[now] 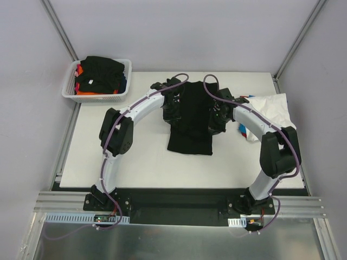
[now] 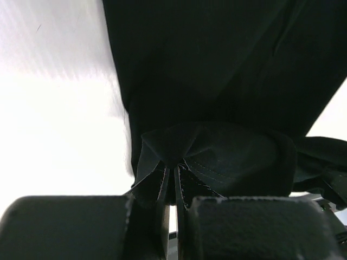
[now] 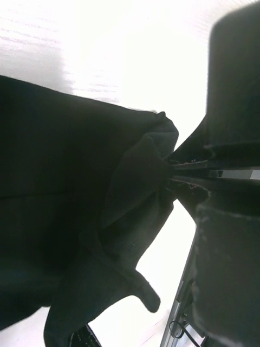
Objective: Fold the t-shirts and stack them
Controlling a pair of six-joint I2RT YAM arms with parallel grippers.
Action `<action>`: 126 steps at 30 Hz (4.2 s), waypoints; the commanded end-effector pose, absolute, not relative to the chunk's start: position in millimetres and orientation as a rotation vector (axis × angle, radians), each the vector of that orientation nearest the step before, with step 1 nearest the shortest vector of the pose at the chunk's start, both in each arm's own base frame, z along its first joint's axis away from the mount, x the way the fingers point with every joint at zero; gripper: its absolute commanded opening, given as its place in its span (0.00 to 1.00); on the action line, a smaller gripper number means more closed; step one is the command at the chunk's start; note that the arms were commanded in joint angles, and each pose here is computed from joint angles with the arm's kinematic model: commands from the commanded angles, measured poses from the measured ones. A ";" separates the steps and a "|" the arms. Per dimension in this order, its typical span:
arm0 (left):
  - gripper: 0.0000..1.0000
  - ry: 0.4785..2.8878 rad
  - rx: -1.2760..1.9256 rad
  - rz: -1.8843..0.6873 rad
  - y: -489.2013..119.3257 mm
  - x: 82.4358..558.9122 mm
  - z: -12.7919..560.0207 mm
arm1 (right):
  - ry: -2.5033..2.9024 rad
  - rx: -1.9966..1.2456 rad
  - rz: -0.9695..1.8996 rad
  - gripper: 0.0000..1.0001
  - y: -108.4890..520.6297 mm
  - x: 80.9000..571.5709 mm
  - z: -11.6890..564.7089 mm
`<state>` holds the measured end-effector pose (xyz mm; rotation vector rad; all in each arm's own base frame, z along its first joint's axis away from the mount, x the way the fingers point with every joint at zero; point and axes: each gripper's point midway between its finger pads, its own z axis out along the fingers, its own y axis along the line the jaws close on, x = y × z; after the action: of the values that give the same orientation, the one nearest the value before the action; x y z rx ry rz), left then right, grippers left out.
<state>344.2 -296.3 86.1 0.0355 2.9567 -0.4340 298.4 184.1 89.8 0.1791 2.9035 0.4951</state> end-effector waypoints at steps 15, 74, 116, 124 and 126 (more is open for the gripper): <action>0.62 2.956 0.036 -0.424 -282.4 340.0 97.6 | 2.854 0.214 0.615 0.45 177.1 305.6 95.5; 0.00 3.157 0.092 -0.451 -299.5 208.4 7.9 | 3.072 0.124 0.521 0.01 192.7 198.1 17.5; 0.00 2.934 0.299 -0.443 -326.2 194.0 110.7 | 2.982 -0.104 0.418 0.04 210.6 225.6 57.2; 0.00 2.961 0.320 -0.389 -316.3 189.5 97.6 | 2.988 -0.125 0.430 0.03 226.3 258.1 46.6; 0.00 2.959 0.327 -0.388 -317.0 191.0 97.2 | 2.979 -0.120 0.434 0.03 227.8 272.6 46.5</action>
<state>196.7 -324.0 103.7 0.2594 2.9413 -0.4520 239.0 215.3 32.9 -0.0817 3.0565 0.3707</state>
